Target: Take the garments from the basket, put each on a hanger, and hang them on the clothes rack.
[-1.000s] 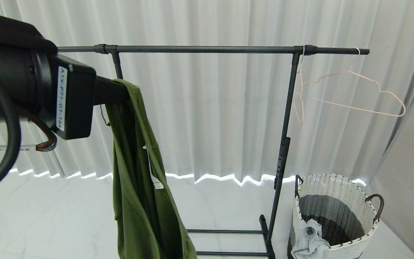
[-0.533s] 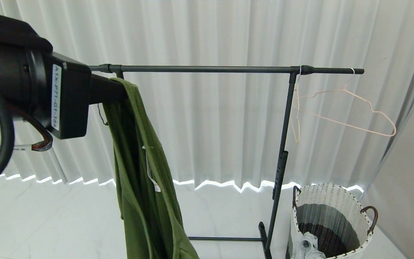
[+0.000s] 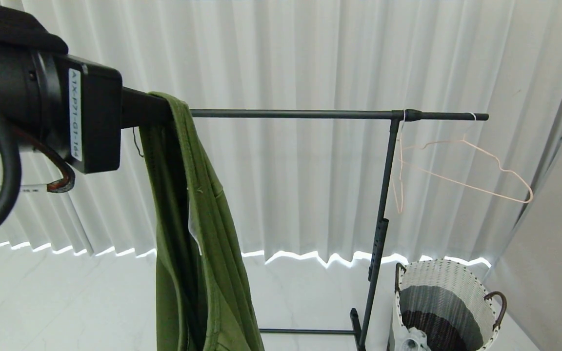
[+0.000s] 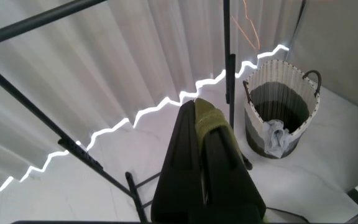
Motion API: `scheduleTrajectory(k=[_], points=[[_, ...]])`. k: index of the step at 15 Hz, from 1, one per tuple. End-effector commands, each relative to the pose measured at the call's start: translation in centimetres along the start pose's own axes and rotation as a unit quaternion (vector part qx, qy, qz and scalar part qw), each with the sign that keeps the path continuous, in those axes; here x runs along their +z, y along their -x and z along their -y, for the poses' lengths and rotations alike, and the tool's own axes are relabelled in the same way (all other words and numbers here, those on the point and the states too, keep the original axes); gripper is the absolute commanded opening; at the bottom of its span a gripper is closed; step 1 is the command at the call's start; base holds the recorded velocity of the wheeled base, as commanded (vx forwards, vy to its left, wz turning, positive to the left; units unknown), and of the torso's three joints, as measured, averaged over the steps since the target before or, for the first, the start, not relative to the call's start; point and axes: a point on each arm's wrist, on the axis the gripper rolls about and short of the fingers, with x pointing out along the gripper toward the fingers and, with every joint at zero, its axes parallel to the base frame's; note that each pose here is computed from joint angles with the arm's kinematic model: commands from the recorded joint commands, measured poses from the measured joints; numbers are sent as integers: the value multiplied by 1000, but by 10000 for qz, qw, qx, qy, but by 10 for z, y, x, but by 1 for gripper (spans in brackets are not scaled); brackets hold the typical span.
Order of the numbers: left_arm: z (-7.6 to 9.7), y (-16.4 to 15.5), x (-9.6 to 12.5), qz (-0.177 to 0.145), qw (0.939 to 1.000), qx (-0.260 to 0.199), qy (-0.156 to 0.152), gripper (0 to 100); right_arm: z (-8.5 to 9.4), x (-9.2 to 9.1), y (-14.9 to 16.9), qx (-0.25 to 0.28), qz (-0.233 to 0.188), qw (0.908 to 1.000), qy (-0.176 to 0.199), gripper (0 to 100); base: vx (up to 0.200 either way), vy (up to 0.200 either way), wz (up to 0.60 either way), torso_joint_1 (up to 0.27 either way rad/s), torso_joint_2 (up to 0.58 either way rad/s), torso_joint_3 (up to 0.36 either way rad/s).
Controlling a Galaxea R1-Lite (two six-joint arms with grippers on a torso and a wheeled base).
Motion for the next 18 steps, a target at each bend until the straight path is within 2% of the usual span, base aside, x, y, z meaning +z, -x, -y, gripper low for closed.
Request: scheduleTrajectory(k=[1, 4, 13, 18], points=[[-2, -2, -2, -57, 10000, 62, -48, 0, -1, -2, -4, 2, -4, 10000, 6, 100, 0, 0, 0, 0, 0, 0], [-2, 0, -8, -125, 9997, 62, -203, 0, -2, -2, -6, -10, 55, 10000, 37, 100, 0, 0, 0, 0, 0, 0], [-3, 2, -10, -125, 9997, 62, -195, 0, -2, -3, -7, -4, 26, 10000, 52, 100, 0, -200, 0, 3, 1, -2], [-2, 2, -12, -147, 9997, 60, -194, 0, -3, -5, -9, 7, -33, 10000, 51, 100, 0, 0, 0, 0, 0, 0]])
